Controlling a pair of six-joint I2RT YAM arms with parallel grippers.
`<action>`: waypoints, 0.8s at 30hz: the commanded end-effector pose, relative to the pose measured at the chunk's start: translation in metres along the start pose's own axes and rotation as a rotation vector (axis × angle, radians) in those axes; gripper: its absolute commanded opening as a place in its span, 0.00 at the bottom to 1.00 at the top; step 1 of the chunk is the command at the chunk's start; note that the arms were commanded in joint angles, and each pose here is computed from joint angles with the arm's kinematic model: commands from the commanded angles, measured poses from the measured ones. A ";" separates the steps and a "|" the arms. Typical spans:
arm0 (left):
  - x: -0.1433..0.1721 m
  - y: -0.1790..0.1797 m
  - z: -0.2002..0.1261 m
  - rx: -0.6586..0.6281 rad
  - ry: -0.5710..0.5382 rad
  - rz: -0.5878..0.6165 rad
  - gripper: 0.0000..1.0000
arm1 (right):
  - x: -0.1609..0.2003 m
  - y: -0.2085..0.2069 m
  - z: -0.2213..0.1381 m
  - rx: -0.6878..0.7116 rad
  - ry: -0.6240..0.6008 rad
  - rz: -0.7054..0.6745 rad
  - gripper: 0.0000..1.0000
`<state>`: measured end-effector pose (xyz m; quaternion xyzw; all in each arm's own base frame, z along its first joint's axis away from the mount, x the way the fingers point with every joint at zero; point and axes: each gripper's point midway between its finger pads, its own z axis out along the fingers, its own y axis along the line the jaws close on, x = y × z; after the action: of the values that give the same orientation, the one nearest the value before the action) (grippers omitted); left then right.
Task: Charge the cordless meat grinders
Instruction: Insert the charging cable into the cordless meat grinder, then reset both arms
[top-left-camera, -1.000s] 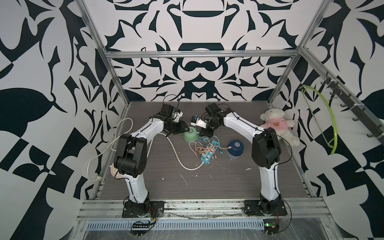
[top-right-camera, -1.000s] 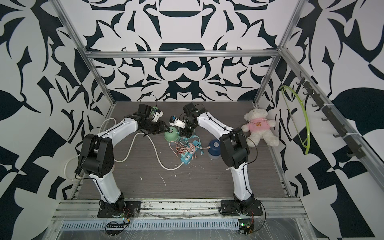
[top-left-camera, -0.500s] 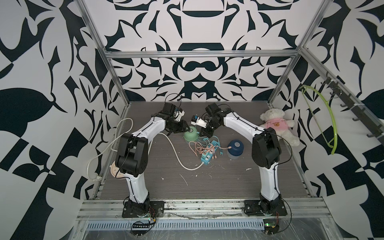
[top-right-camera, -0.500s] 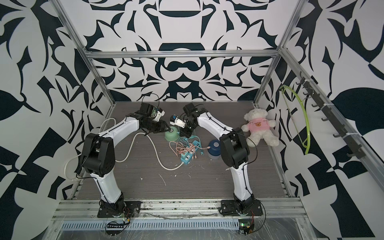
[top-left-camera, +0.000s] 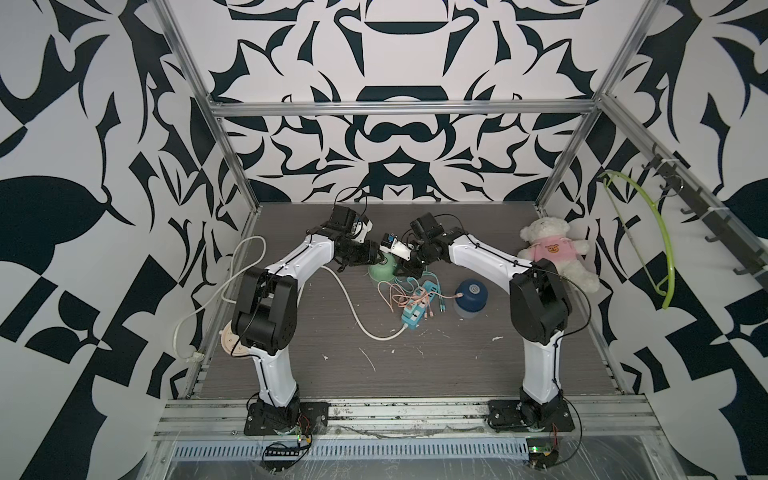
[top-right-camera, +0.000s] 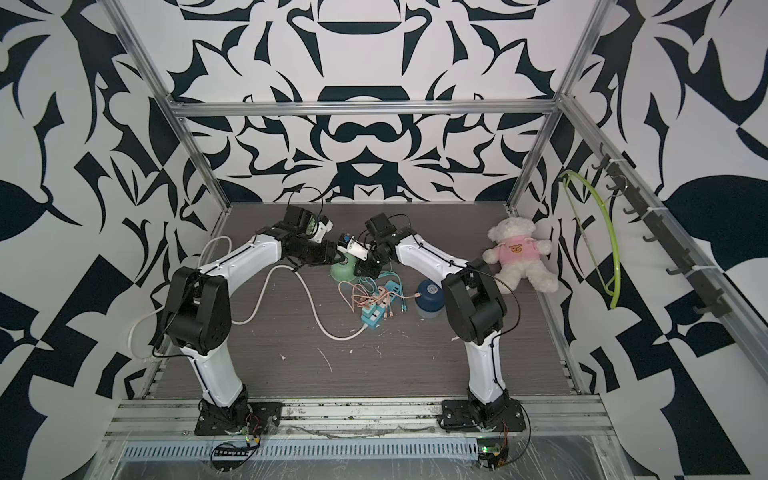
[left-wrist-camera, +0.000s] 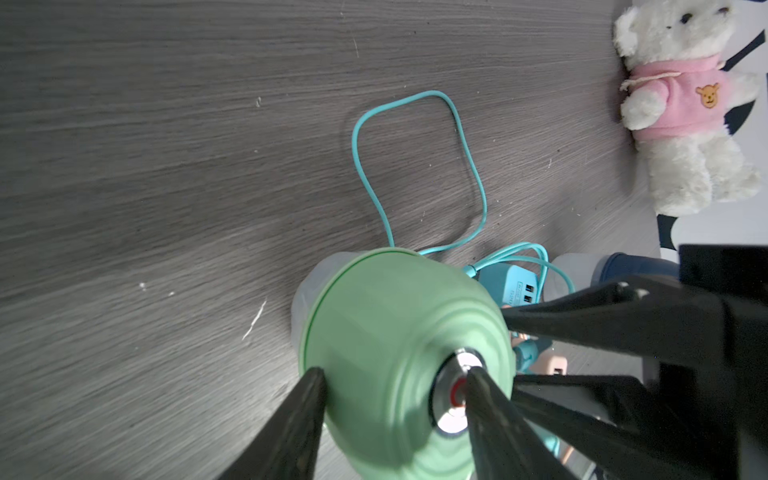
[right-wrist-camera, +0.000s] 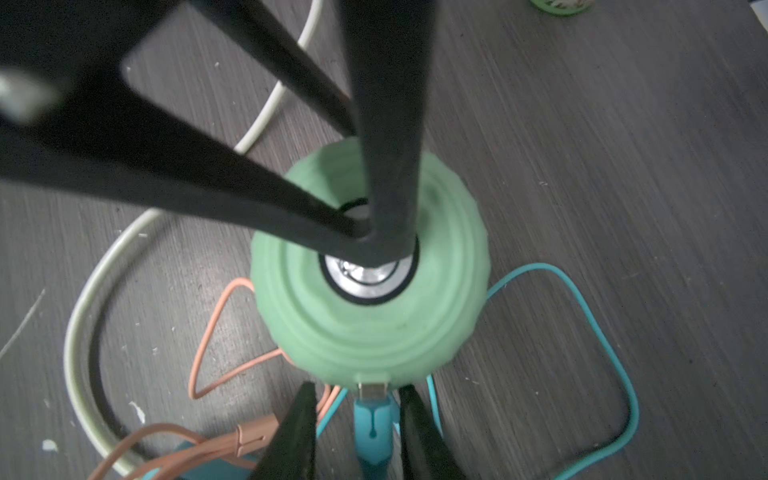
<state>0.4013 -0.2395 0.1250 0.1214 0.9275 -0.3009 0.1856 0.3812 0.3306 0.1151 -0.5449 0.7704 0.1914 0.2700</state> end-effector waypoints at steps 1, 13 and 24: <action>-0.015 -0.022 -0.016 0.036 -0.067 0.049 0.62 | -0.043 0.001 -0.029 0.060 -0.148 -0.077 0.45; -0.067 0.039 -0.102 -0.296 -0.524 -0.082 0.91 | -0.014 -0.035 -0.128 0.255 -0.310 0.175 0.67; -0.025 0.162 -0.188 -0.892 -0.709 -0.118 0.94 | 0.209 -0.120 -0.234 1.035 -0.390 0.817 0.66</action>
<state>0.4337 -0.0303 0.1879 -0.1397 0.8678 -0.0088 0.4767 0.3916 0.0339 0.1617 -0.0576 0.8681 0.0159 0.4927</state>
